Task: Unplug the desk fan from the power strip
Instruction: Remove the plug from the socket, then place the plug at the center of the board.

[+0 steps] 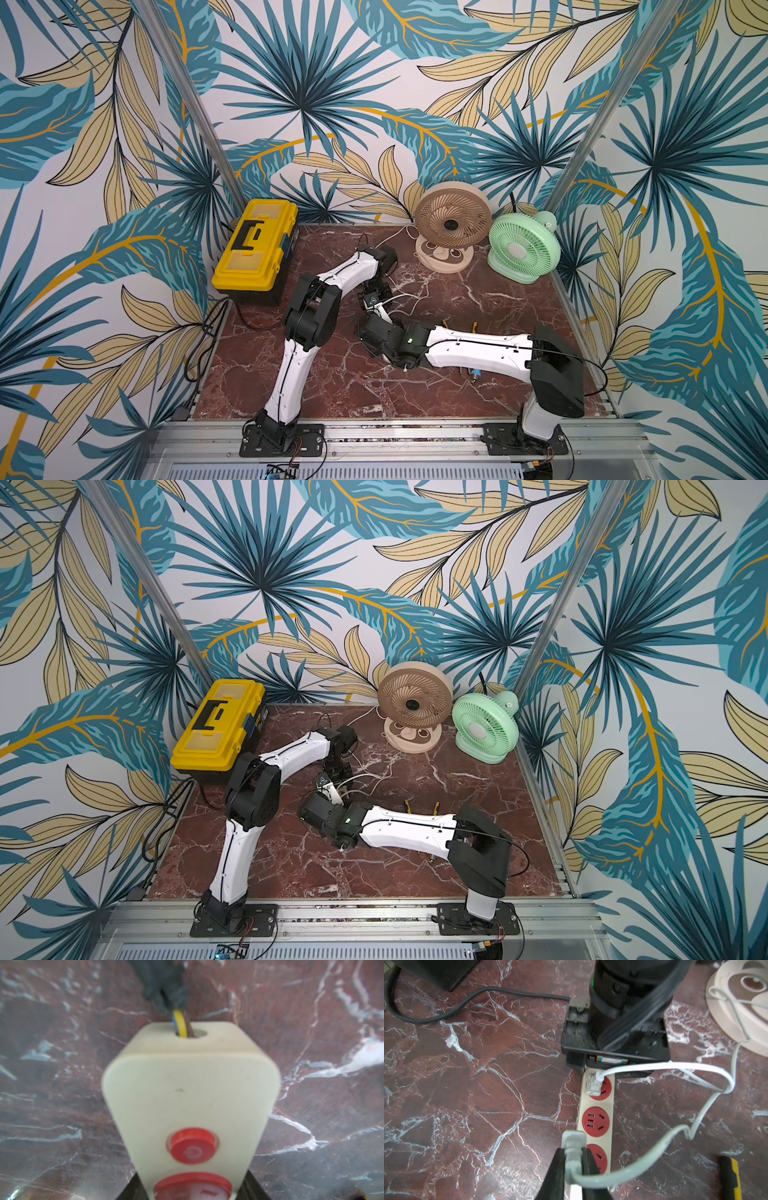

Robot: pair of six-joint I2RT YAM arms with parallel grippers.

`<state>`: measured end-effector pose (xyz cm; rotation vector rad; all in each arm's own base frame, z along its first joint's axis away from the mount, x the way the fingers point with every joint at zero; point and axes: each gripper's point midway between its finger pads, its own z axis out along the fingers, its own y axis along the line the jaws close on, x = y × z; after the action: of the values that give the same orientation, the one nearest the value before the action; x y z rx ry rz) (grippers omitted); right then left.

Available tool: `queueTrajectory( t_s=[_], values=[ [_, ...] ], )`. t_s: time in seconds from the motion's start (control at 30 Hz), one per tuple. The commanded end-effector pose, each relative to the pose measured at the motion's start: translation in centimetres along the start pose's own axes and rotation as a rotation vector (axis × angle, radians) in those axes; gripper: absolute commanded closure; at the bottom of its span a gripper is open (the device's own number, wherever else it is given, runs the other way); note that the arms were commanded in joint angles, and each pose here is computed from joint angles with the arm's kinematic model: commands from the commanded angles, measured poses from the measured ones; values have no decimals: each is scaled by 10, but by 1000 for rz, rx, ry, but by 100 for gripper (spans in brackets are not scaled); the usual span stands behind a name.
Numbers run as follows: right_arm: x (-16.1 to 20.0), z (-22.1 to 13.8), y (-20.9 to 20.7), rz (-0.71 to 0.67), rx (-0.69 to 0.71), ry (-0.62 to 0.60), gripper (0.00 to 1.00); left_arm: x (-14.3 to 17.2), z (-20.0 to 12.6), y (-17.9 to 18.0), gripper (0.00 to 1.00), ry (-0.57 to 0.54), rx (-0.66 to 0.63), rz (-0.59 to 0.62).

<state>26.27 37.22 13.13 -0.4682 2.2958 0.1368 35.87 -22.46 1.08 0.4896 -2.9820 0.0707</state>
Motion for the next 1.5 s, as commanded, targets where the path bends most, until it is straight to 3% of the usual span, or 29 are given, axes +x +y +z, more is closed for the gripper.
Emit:
queueTrajectory(
  t_s=[0.0, 0.37, 0.63, 1.1, 1.47],
  values=[
    [16, 9, -15, -82, 97, 33, 100, 10, 87, 55, 100, 98, -254, 89],
    [13, 3, -23, -76, 115, 19, 100, 10, 88, 53, 100, 99, -246, 91],
    [9, -7, -52, 22, 104, -7, 100, 8, 78, 49, 100, 81, -225, 94],
    [-13, -8, -146, 210, 148, -16, 100, 9, 59, 41, 100, 47, -161, 108],
    [-30, 38, -246, 370, 280, 32, 100, 9, 52, 36, 100, 34, -118, 127]
  ],
)
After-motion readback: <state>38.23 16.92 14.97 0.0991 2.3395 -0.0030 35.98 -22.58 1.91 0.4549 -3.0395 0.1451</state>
